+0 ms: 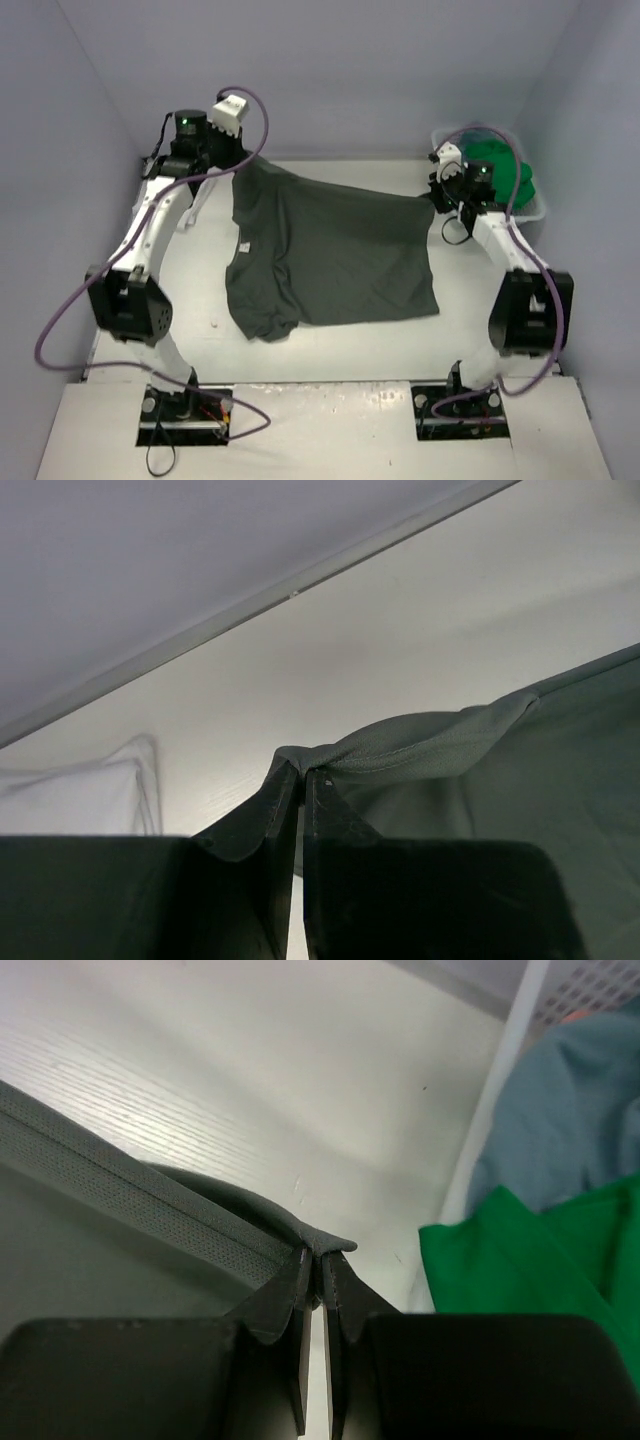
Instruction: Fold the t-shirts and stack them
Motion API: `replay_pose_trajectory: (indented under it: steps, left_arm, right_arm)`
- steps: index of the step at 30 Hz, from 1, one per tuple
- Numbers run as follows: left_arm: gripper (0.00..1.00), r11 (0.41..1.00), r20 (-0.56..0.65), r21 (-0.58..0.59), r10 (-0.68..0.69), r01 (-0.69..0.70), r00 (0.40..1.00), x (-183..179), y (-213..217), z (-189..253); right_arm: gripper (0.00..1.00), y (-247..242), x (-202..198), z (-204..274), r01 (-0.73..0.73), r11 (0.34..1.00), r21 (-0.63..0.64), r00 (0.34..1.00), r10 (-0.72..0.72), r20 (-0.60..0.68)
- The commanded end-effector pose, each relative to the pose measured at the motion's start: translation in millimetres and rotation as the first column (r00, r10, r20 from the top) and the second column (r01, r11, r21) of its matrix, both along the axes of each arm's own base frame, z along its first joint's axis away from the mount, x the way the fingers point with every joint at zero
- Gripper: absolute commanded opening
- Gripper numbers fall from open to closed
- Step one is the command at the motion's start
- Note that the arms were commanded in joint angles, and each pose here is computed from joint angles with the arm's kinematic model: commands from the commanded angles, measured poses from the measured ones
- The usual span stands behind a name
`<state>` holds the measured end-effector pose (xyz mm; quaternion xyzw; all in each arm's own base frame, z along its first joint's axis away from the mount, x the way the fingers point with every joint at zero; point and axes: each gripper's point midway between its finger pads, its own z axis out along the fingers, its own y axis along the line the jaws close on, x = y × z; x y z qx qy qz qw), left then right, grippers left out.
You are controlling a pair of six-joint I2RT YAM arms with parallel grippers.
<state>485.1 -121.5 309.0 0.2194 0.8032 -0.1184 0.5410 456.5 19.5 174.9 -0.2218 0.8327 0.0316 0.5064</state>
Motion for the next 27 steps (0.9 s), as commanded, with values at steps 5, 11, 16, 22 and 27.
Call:
replay_pose_trajectory:
  steps: [5,11,16,22,27]
  left_arm:
    - [0.00,0.998,0.156,0.014,0.051,-0.054,0.986,72.6,4.7,17.8]
    - [0.00,0.995,0.139,0.025,0.090,-0.094,0.986,109.2,6.4,-8.4]
    - [0.00,0.994,0.109,0.038,0.098,-0.103,0.989,127.6,5.0,-31.2]
    - [0.00,0.995,0.092,0.035,0.092,-0.095,0.992,141.4,1.1,-46.4]
    - [0.00,0.995,0.090,0.033,0.086,-0.089,0.992,154.2,-1.9,-48.6]
  right_arm:
    - [0.00,-16.9,69.7,4.6,0.067,0.998,-0.019,0.992,-0.065,0.112]
    - [0.00,-26.2,92.4,-11.4,0.128,0.992,-0.018,0.984,-0.124,0.124]
    - [0.00,-26.0,108.5,-22.8,0.159,0.987,-0.011,0.979,-0.156,0.129]
    - [0.00,-23.3,130.5,-34.3,0.200,0.980,-0.017,0.973,-0.196,0.124]
    - [0.00,-22.0,145.3,-52.4,0.213,0.976,-0.034,0.973,-0.209,0.098]
